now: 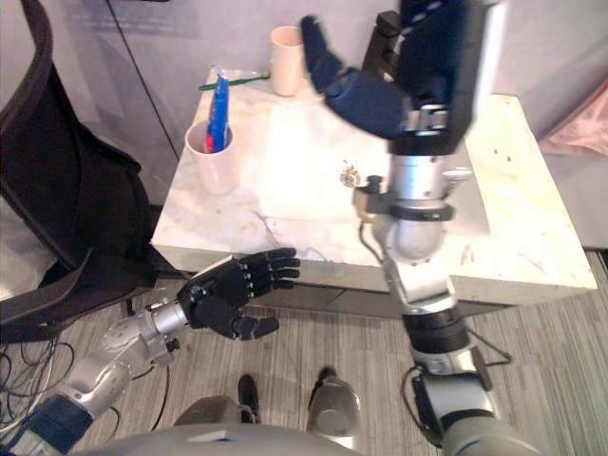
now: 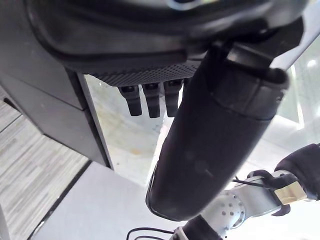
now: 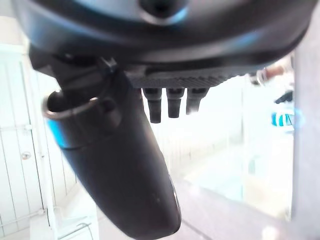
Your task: Organize the bathroom.
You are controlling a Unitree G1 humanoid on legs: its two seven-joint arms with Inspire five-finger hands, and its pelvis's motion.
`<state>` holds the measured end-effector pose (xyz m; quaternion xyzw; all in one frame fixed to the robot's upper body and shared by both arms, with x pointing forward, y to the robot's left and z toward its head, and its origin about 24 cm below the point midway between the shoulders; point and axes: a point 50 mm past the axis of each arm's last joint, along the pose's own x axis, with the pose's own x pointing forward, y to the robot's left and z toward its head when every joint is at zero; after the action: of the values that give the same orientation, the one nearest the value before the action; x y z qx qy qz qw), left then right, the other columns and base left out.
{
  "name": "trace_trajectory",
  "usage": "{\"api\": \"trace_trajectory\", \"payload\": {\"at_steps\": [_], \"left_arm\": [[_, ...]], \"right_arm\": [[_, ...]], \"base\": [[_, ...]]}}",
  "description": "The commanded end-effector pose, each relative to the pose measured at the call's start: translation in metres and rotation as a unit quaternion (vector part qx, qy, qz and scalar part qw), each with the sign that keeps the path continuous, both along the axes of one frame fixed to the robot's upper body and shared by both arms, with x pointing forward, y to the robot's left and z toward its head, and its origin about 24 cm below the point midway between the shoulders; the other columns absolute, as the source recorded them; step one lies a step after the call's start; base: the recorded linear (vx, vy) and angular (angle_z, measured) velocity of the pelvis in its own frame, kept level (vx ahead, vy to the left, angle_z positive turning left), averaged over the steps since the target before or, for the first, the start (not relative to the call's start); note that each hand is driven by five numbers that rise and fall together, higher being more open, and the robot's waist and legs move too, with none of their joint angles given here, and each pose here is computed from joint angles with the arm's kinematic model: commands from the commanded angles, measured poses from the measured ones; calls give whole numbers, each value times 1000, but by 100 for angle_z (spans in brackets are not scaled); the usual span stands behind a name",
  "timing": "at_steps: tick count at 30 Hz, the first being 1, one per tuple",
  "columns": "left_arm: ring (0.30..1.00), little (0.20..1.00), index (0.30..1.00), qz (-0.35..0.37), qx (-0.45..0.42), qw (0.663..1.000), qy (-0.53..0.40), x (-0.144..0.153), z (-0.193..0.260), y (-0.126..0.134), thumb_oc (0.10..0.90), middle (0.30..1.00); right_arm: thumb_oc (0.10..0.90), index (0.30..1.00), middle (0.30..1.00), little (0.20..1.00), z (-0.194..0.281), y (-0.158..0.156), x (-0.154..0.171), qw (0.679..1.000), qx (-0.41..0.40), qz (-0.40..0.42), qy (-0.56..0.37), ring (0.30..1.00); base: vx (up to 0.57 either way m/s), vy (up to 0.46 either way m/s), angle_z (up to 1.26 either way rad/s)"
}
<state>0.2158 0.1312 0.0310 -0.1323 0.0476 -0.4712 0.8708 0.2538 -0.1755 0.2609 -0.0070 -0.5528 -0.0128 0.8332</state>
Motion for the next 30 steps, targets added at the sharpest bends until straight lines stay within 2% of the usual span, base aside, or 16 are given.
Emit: {"api": "trace_trajectory", "payload": {"at_steps": [1, 5, 8, 9, 15, 18, 20, 22, 23, 24, 25, 26, 27, 28, 29, 30], "left_arm": [[900, 900, 900, -14, -80, 993, -81, 13, 37, -15, 800, 900], [900, 900, 900, 29, -66, 994, -82, 19, 36, -9, 800, 900], [900, 900, 900, 120, -49, 987, -98, 25, 38, 8, 800, 900], [900, 900, 900, 171, -46, 979, -104, 29, 40, 24, 800, 900], [900, 900, 900, 338, -55, 933, -111, 26, 36, 70, 800, 900], [900, 900, 900, 441, -38, 890, -108, 18, 28, 99, 800, 900], [900, 900, 900, 473, -31, 874, -105, 15, 27, 107, 800, 900], [900, 900, 900, 546, -19, 833, -83, 10, 20, 127, 800, 900], [900, 900, 900, 547, -18, 833, -83, 10, 20, 127, 800, 900], [900, 900, 900, 601, -17, 797, -57, 5, 11, 142, 800, 900], [900, 900, 900, 615, -14, 787, -51, 4, 8, 145, 800, 900], [900, 900, 900, 660, -2, 751, -27, -2, -2, 156, 800, 900], [900, 900, 900, 672, 0, 741, -20, -4, -5, 158, 800, 900], [900, 900, 900, 707, 15, 707, 17, -11, -20, 167, 800, 900], [900, 900, 900, 707, 16, 707, 17, -11, -20, 167, 800, 900], [900, 900, 900, 741, 25, 670, 44, -18, -30, 174, 800, 900]], "right_arm": [[800, 900, 900, 900, 34, -33, -36, 976, 114, -23, -182, 900], [800, 900, 900, 900, 25, -52, -43, 956, 184, -80, -213, 900], [800, 900, 900, 900, 16, -67, -43, 933, 258, -123, -219, 900], [800, 900, 900, 900, 5, -87, -47, 914, 300, -167, -217, 900], [800, 900, 900, 900, -26, -138, -66, 843, 380, -332, -188, 900], [800, 900, 900, 900, -53, -178, -86, 786, 418, -432, -147, 900], [800, 900, 900, 900, -61, -187, -90, 769, 428, -457, -131, 900], [800, 900, 900, 900, -81, -205, -98, 729, 424, -531, -81, 900], [800, 900, 900, 900, -81, -205, -97, 729, 424, -531, -81, 900], [800, 900, 900, 900, -105, -220, -107, 697, 436, -568, -32, 900], [800, 900, 900, 900, -111, -224, -110, 690, 437, -577, -19, 900], [800, 900, 900, 900, -136, -234, -121, 653, 435, -619, 36, 900], [800, 900, 900, 900, -141, -236, -122, 646, 442, -620, 49, 900], [800, 900, 900, 900, -166, -242, -132, 621, 465, -623, 96, 900], [800, 900, 900, 900, -166, -243, -133, 622, 466, -621, 97, 900], [800, 900, 900, 900, -185, -243, -137, 606, 449, -638, 154, 900]], "base": [[-370, 41, -62], [-375, -42, -57], [-368, -150, -86], [-393, -182, -127], [-385, -141, -65], [-338, -88, -18], [-291, -40, -5], [-263, -11, -22], [-293, 9, -40], [-219, 23, -37], [-350, 68, -17], [-190, 74, 7], [-249, 98, 18], [-117, 49, 5], [-178, 80, 9], [-163, 143, 19]]}}
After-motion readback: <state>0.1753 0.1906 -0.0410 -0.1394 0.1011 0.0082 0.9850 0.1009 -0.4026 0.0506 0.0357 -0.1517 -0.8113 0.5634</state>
